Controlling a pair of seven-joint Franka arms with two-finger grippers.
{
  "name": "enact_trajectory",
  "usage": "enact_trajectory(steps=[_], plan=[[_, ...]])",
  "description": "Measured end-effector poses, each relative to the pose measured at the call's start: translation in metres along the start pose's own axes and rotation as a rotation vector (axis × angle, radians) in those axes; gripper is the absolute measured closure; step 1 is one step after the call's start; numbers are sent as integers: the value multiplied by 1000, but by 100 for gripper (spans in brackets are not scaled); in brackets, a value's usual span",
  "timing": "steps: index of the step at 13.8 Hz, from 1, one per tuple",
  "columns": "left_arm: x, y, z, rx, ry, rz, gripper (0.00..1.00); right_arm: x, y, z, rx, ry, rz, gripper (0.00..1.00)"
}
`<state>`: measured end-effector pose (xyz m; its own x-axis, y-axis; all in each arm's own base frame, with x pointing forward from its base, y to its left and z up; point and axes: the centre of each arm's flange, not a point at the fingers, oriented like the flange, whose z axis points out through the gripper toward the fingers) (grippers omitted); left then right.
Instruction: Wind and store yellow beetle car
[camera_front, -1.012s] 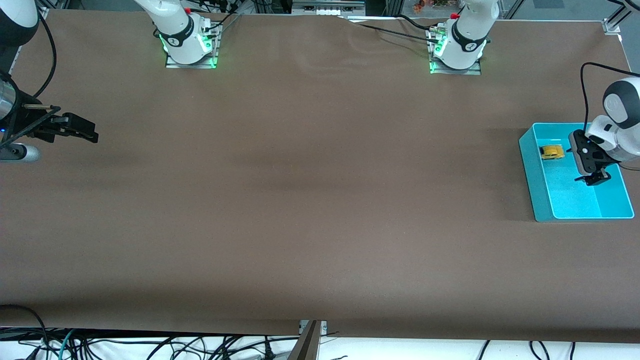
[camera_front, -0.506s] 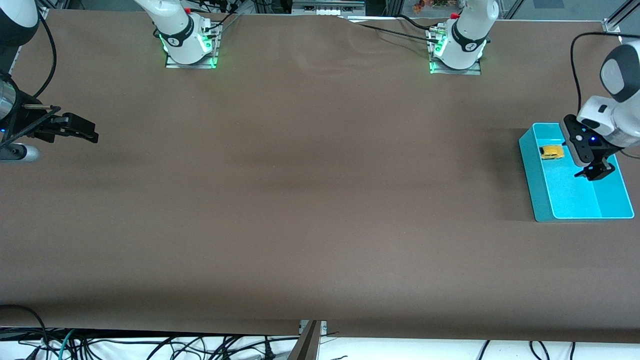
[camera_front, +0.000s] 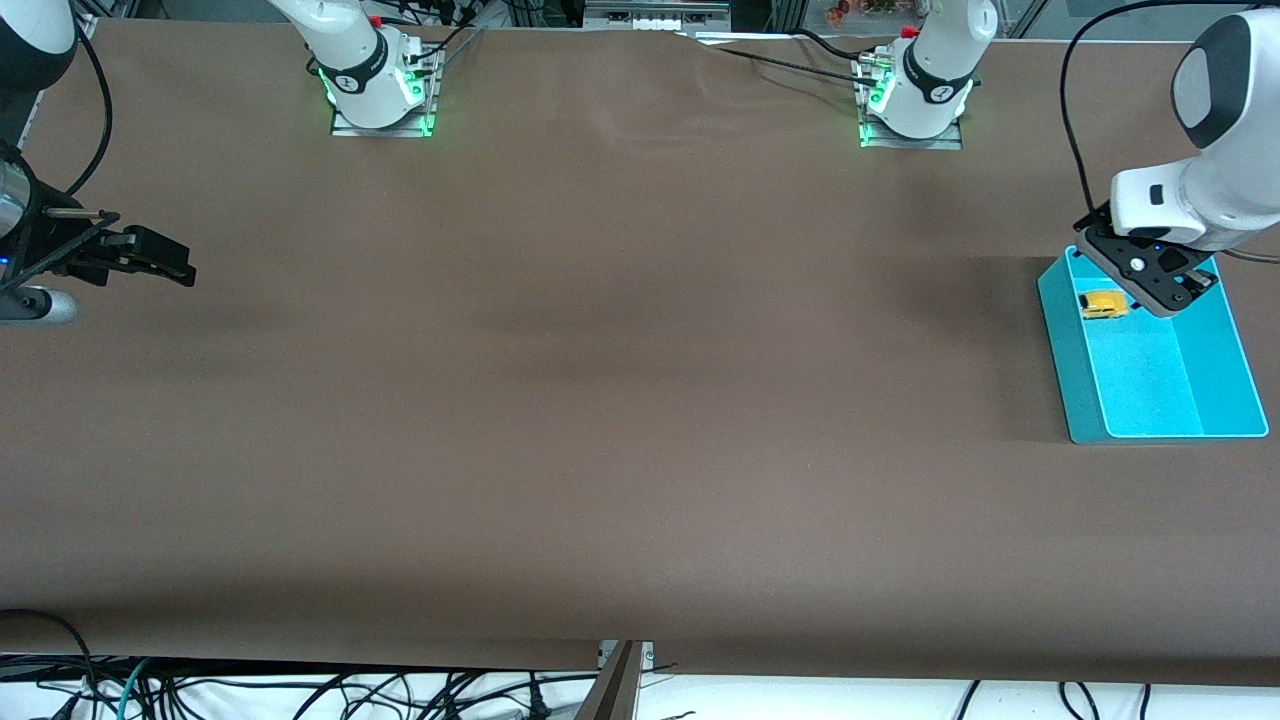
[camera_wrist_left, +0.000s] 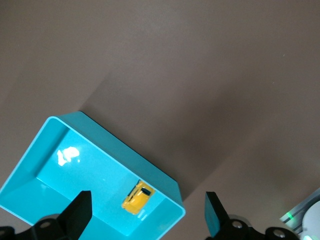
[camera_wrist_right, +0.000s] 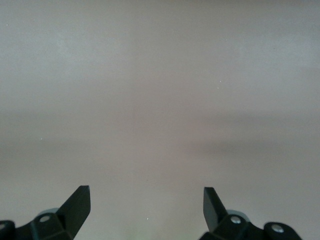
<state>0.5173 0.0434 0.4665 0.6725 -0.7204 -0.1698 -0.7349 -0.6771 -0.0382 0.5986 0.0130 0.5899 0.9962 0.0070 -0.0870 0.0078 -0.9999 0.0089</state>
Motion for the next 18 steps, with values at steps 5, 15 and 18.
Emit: enact_trajectory(steps=[5, 15, 18], plan=[[20, 15, -19, -71, 56, -344, 1, 0, 0, 0, 0, 0, 0, 0], [49, 38, -73, -111, 146, -688, 0, 0, -5, -1, 0, 6, -10, 0], [48, 33, -86, -100, 167, -659, 0, 0, -8, -1, 0, 7, -15, 0]])
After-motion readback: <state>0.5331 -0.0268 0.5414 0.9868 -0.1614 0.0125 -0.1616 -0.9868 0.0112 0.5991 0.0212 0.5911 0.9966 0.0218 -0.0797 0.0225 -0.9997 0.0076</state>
